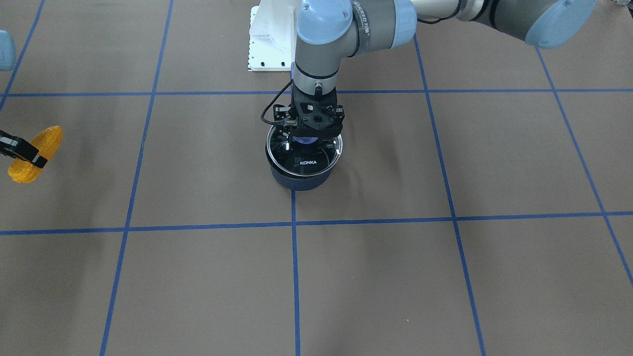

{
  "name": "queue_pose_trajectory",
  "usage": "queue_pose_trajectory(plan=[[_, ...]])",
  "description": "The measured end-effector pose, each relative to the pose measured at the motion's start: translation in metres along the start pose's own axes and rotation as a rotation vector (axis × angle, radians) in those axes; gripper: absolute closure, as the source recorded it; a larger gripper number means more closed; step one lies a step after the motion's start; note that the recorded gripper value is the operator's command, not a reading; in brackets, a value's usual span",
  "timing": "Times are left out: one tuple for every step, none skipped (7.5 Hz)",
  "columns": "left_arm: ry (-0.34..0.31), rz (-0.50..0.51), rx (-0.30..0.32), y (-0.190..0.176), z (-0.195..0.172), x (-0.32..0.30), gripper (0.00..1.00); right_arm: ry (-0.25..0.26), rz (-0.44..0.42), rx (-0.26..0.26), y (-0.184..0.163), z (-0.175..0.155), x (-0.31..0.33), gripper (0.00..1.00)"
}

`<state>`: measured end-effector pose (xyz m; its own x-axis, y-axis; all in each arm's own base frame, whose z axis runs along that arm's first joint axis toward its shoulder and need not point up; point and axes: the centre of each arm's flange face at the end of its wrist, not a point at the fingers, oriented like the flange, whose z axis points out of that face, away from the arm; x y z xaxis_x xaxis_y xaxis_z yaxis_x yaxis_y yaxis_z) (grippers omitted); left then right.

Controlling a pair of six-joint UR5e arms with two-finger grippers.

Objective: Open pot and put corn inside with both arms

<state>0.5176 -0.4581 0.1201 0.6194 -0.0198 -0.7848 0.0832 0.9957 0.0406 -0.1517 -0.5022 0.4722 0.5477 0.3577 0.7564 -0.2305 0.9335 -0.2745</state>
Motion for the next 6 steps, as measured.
queue_pose_trajectory(plan=[[-0.003, 0.018, 0.006, -0.006, -0.007, -0.026, 0.48, 0.011, 0.014, -0.004, 0.000, -0.017, -0.041, 0.67], [-0.011, 0.041, 0.016, -0.012, -0.013, -0.056, 0.48, 0.020, 0.033, -0.010, 0.005, -0.029, -0.086, 0.68], [-0.023, 0.073, 0.030, -0.018, -0.021, -0.090, 0.48, 0.022, 0.059, -0.015, 0.015, -0.035, -0.130, 0.68], [-0.038, 0.112, 0.041, -0.027, -0.031, -0.127, 0.48, 0.020, 0.090, -0.018, 0.032, -0.031, -0.174, 0.68], [-0.053, 0.150, 0.038, -0.040, -0.039, -0.165, 0.48, 0.017, 0.117, -0.016, 0.053, -0.023, -0.216, 0.68], [-0.072, 0.185, 0.031, -0.051, -0.042, -0.202, 0.48, 0.015, 0.136, -0.013, 0.078, -0.012, -0.252, 0.68]])
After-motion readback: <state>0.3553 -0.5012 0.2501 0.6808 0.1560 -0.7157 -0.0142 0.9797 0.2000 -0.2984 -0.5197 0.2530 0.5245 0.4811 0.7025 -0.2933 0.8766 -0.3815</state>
